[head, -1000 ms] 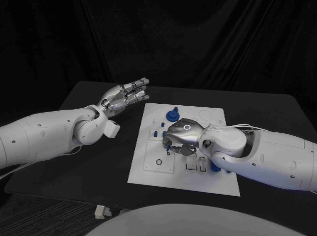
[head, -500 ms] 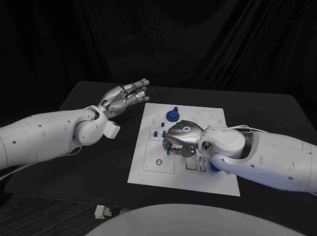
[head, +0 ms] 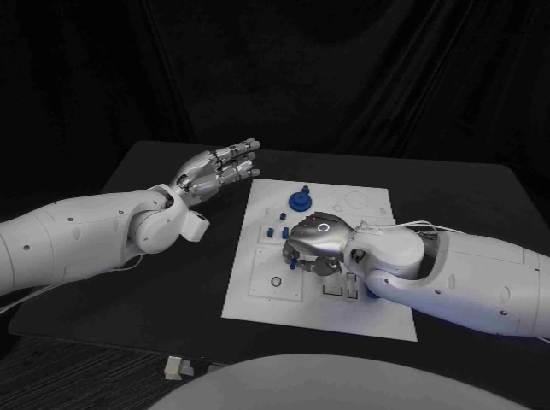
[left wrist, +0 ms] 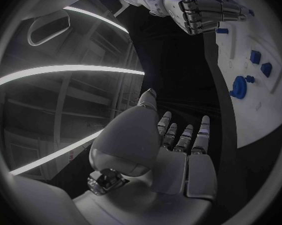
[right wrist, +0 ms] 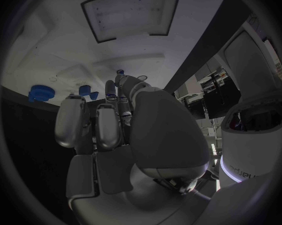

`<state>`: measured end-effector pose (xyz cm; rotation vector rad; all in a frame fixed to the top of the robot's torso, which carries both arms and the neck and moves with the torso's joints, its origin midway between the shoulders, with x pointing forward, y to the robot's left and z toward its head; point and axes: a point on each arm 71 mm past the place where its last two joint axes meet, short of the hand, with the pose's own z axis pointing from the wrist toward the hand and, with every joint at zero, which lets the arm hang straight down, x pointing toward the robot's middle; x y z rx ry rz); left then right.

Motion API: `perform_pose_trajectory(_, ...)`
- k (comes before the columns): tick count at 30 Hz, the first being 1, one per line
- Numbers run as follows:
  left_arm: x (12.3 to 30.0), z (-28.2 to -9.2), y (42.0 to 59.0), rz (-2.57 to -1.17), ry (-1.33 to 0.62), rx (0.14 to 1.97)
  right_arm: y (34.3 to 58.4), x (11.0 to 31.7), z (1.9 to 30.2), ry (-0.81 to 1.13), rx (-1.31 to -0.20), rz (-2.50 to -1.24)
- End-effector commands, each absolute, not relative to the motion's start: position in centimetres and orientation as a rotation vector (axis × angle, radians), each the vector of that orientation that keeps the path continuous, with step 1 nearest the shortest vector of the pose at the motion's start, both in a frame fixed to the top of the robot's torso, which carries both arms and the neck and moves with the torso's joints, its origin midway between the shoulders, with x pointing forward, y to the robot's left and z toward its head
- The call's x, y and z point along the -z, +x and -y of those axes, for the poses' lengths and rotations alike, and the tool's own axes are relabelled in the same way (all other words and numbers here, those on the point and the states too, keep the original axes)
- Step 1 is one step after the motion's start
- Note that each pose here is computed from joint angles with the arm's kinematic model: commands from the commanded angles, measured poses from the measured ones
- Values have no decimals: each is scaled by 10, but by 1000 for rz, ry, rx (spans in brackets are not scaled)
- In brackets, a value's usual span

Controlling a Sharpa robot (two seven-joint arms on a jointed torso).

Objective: Assemble the parts on the task board

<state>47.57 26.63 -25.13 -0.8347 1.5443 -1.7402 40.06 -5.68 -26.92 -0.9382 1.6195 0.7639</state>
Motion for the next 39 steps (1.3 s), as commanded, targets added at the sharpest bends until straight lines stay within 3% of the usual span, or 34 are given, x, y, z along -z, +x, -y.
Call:
perform_pose_trajectory(1,246,-264,474,-1472,-807,1808,400,272,57,-948,-738,-1622)
perform_pose_trajectory(39,250,-262,474,-1507,-821,1811,396,279,53,-983,-708,-1653)
